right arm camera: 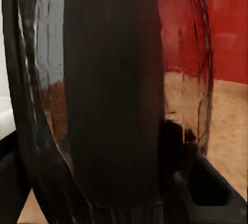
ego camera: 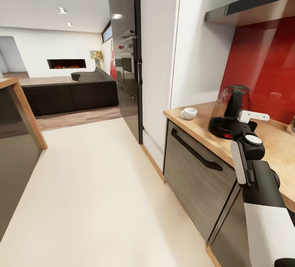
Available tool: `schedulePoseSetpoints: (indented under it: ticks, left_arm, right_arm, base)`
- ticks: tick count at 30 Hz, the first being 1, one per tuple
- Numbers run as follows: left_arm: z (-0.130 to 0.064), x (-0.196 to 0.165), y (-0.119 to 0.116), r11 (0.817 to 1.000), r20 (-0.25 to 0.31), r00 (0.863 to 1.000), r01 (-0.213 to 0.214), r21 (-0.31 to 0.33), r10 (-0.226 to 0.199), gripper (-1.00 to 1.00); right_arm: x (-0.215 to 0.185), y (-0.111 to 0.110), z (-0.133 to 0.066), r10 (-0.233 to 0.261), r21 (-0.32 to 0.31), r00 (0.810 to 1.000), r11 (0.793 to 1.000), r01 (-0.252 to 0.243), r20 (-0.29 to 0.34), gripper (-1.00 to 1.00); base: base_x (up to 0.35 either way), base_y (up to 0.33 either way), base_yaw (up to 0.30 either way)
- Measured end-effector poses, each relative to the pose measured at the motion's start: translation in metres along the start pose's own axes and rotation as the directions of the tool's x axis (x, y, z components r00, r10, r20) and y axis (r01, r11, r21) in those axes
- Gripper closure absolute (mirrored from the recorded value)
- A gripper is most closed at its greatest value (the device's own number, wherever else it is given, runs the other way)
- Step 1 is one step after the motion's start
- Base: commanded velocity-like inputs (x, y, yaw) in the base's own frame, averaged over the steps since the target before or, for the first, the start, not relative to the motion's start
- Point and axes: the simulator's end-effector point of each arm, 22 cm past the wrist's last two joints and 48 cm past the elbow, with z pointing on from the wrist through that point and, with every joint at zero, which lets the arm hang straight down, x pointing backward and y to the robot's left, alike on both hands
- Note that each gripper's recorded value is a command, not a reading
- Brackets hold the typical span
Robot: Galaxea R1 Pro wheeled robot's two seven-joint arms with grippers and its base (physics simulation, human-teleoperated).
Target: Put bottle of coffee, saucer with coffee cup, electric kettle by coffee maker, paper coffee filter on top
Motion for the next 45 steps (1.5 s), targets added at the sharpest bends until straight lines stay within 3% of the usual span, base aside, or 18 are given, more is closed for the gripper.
schedulePoseSetpoints:
  ticks: [18,28,36,40,45]
  left_arm:
    - [0.000,-0.001,0.000,1.000,0.000,1.000,-0.001,0.000,0.001,-1.00]
    - [-0.008,-0.005,-0.018,1.000,-0.001,1.000,-0.002,0.000,0.002,-1.00]
    - [-0.015,-0.008,-0.032,1.000,-0.002,1.000,-0.002,-0.001,0.002,-1.00]
    - [-0.018,-0.009,-0.038,1.000,-0.002,1.000,-0.002,-0.001,0.002,-1.00]
    - [-0.022,-0.011,-0.047,1.000,-0.003,1.000,-0.002,-0.001,0.002,-1.00]
  right_arm:
    - [0.000,0.001,0.000,0.005,-0.003,1.000,1.000,-0.005,0.000,1.00]
    - [-0.020,0.003,0.003,0.006,-0.004,1.000,1.000,-0.006,0.001,1.00]
    - [-0.045,-0.002,0.006,0.001,0.007,1.000,1.000,-0.001,0.013,1.00]
    - [-0.062,-0.005,0.012,-0.020,0.011,0.999,1.000,0.020,-0.027,1.00]
    - [-0.096,-0.004,0.017,-0.019,0.014,0.999,1.000,0.019,-0.027,1.00]
  base:
    - [0.000,0.000,0.000]
    - [0.000,0.000,0.000]
    - [0.000,0.000,0.000]
    - [0.000,0.000,0.000]
    - [0.000,0.000,0.000]
